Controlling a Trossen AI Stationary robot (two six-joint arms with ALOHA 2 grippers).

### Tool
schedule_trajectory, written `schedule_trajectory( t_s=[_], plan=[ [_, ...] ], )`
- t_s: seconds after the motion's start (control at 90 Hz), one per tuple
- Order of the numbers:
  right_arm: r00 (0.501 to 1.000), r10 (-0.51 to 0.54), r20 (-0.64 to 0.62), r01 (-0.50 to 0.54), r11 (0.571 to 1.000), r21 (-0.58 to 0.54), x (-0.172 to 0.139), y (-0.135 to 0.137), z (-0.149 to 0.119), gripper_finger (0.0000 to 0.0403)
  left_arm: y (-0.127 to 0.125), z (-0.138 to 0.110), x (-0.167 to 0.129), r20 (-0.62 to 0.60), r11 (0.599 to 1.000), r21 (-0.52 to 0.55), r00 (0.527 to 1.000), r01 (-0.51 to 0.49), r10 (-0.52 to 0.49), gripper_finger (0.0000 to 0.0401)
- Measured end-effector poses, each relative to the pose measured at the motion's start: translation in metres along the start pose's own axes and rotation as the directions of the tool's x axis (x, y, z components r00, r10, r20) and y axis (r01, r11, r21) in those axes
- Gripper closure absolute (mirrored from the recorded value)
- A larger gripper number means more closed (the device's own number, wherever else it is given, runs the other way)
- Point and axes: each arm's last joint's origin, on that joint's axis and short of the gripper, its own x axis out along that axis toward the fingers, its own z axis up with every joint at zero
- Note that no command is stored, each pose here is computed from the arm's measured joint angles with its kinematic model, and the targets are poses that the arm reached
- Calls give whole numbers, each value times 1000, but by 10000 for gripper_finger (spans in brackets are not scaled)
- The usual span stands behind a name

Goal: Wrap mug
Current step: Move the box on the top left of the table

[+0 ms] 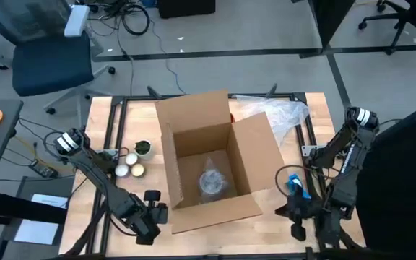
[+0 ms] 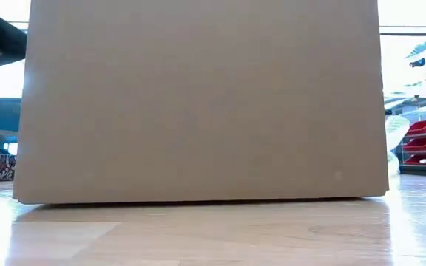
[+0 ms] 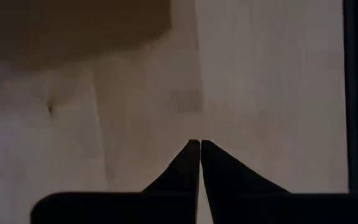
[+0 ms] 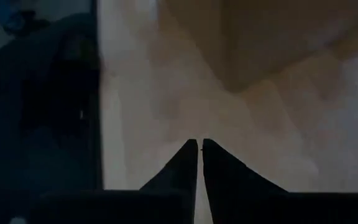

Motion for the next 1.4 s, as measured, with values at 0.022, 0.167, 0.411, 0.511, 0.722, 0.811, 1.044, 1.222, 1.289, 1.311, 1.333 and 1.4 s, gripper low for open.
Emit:
schedule_trajectory(
  t_s=[0.022,0.167,0.411,0.511,0.722,0.811,1.044,1.222,1.289,1.311,1.333,1.4],
  plan=[
    [1000,-11,27,11,1000,2,1,-2,0,403,0,0,1,4,1000,0,1000,-4,4,401],
    [946,-70,315,94,994,-61,-6,-9,-1,403,3,-6,9,10,1000,-3,1000,-2,2,401],
    [861,-143,488,150,988,26,-12,-29,4,403,10,-12,22,17,1000,-24,1000,-1,1,401],
    [841,-212,497,178,977,116,-10,-42,11,403,12,-12,25,30,999,-36,1000,5,-4,401],
    [804,-434,406,339,896,287,0,-67,29,403,14,-12,27,38,999,-39,999,9,-8,401],
    [786,-557,269,465,818,338,7,-76,34,403,14,-12,27,40,999,-39,999,7,-6,401],
    [703,-711,-1,652,644,399,25,-100,28,403,13,-12,27,44,999,-39,999,10,-8,401],
    [743,-641,-192,655,640,401,45,-103,12,403,13,-11,27,47,999,-36,999,12,-11,401],
    [800,-529,-282,599,708,373,54,-95,7,403,13,-11,27,54,999,-38,998,17,-15,401],
    [822,-479,-309,568,738,365,57,-91,5,403,12,-11,27,56,999,-38,998,19,-17,401],
    [843,-425,-330,528,769,360,60,-86,5,403,12,-10,27,59,999,-39,998,21,-19,401],
    [902,-233,-364,364,864,347,69,-70,5,403,12,-10,27,68,999,-41,997,26,-23,401]
  ],
)
